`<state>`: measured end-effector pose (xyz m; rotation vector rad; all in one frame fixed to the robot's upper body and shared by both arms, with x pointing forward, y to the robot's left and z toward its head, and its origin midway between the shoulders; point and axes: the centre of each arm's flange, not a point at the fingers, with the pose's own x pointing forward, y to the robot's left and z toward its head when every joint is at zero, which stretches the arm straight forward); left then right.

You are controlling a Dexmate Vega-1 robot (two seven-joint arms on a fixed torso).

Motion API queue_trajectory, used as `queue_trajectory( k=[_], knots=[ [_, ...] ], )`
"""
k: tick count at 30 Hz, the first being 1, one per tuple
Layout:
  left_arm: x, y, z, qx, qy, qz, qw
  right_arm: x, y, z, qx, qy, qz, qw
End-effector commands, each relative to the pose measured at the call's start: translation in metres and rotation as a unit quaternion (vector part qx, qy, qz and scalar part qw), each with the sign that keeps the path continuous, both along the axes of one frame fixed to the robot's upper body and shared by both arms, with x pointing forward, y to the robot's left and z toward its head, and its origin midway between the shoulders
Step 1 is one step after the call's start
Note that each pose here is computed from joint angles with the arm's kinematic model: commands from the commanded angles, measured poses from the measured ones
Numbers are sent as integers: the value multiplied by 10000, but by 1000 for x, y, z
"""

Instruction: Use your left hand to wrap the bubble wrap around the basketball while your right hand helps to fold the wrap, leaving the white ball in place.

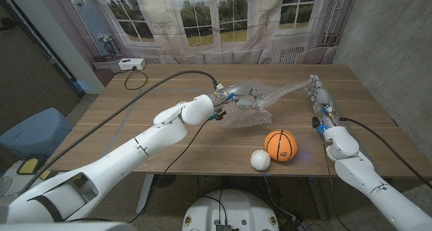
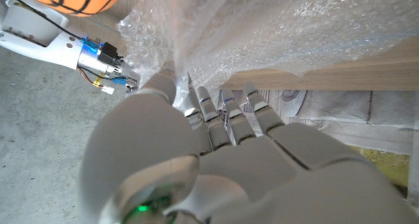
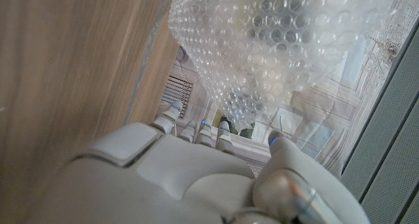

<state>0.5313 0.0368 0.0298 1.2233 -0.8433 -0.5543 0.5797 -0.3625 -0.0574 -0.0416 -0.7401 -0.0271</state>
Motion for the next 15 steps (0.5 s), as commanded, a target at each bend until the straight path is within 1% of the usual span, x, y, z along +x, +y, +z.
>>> queue_trajectory(
  k=[1, 6, 10, 11, 12, 15],
  knots=[
    [-7, -23, 20, 415, 387, -612, 9965, -16, -8, 14, -278, -36, -470, 9985],
    [-7, -31, 23, 494, 744, -879, 9921, -23, -13, 12, -293, -86, -596, 9978],
    [-8, -38, 26, 555, 975, -1072, 9879, -33, -19, 12, -257, -176, -768, 9966],
    [-9, -41, 28, 562, 1063, -1162, 9859, -38, -21, 11, -242, -214, -846, 9959],
    [-9, -41, 28, 564, 1068, -1168, 9858, -38, -21, 11, -242, -213, -851, 9958],
    [-9, -49, 31, 577, 1319, -1369, 9801, -42, -25, 8, -188, -261, -902, 9954]
  ],
)
